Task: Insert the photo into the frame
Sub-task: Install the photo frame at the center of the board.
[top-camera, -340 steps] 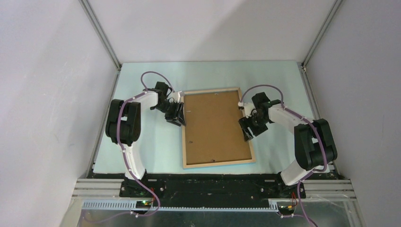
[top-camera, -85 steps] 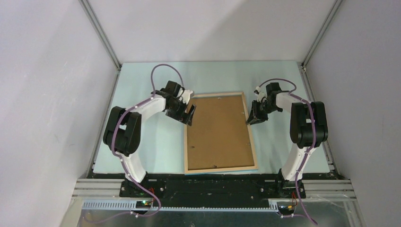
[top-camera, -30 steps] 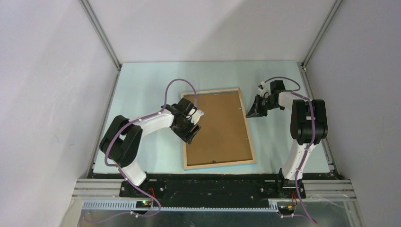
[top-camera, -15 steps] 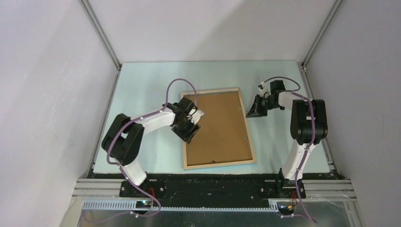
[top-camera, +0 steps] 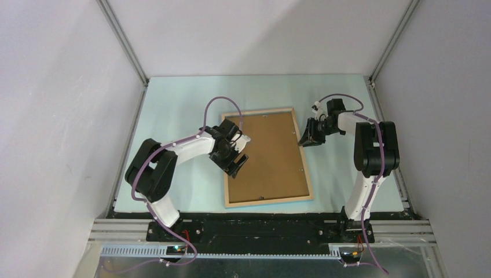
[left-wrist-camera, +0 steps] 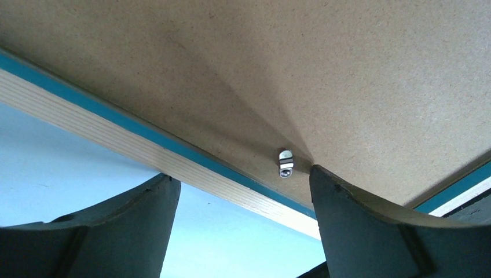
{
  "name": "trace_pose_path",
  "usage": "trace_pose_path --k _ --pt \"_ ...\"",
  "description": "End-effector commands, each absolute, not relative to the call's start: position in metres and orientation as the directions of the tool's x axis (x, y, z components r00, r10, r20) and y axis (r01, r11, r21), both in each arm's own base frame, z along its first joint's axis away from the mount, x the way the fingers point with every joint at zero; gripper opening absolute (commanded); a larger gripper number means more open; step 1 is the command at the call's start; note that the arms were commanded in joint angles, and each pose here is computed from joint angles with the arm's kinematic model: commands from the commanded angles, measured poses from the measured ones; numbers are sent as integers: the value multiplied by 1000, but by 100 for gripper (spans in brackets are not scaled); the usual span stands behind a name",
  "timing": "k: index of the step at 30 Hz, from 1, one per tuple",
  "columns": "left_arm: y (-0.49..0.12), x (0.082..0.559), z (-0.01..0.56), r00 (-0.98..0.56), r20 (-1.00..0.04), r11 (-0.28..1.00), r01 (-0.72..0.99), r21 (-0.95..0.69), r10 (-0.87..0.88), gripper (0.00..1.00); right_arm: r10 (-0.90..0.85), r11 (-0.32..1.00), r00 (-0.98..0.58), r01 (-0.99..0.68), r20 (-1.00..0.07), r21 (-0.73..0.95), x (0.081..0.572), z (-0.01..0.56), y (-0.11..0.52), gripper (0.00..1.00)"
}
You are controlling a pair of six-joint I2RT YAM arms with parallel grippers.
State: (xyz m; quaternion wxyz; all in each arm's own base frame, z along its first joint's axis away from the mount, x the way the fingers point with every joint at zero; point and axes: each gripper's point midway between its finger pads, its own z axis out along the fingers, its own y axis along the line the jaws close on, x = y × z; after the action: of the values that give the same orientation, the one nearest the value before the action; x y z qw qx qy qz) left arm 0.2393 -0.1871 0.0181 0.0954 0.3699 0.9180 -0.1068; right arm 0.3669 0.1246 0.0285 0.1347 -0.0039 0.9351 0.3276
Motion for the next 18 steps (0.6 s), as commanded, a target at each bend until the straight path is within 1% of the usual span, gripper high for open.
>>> trace_pose_path --k 1,4,13,18 --pt "-206 254 21 -668 -329 667 733 -134 667 87 37 804 -949 -157 -312 574 373 39 129 32" --pt "-207 259 23 -673 -336 672 728 -138 660 87 19 813 -949 -169 -316 557 372 35 130 31" --pt "-207 265 17 -695 -319 691 708 -144 645 80 16 824 -951 -163 -310 542 372 30 128 10" --pt "-208 268 15 -709 -316 706 693 -148 630 79 10 821 -951 -169 -310 546 372 30 130 4"
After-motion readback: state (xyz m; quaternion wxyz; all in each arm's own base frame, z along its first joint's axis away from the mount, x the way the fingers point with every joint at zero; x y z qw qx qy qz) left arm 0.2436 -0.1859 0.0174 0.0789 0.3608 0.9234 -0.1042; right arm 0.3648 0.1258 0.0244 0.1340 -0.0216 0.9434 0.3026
